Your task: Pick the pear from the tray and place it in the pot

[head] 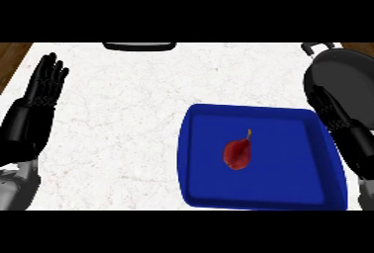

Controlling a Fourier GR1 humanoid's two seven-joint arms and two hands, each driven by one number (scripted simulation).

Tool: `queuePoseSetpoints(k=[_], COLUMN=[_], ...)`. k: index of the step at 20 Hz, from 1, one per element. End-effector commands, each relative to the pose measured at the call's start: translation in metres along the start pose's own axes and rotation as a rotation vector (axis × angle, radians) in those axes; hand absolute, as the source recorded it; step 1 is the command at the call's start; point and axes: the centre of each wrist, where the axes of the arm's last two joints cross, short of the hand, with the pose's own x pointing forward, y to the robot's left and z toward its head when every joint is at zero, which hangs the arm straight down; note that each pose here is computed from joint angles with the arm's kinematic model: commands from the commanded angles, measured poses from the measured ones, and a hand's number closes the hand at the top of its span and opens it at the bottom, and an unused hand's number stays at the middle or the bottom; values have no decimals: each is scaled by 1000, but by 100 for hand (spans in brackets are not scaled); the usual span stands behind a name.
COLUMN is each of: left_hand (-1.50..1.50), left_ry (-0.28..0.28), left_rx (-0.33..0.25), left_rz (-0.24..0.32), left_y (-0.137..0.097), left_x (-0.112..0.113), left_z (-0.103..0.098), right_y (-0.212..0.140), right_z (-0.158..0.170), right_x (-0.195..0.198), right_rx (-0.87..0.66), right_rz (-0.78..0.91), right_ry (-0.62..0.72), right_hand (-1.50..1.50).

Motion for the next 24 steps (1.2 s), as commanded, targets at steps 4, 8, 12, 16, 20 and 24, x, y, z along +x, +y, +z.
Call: queuePoseSetpoints(k=[4, 8, 12, 16, 20, 24], left_hand=[0, 0, 0, 0, 0, 0], left_ry=[192, 316, 361, 367, 370, 371], left_rx=[163, 194, 183, 209, 189, 204], left_rz=[41, 80, 106, 96, 93, 94], left_y=[13, 9, 9, 4, -1, -6], left_x=[-9, -24, -18, -7, -9, -11], left_z=[4, 13, 17, 6, 10, 4], right_y=[-24, -57, 11, 20, 32, 12], right_z=[9, 38, 43, 44, 51, 33], right_x=[-21, -44, -80, -58, -14, 17], right_rx=[-388, -491, -695, -619, -503, -287], right_rz=[49, 558, 344, 341, 375, 448], right_ry=[12, 164, 2, -117, -25, 146], right_hand=[150, 150, -150, -150, -150, -150])
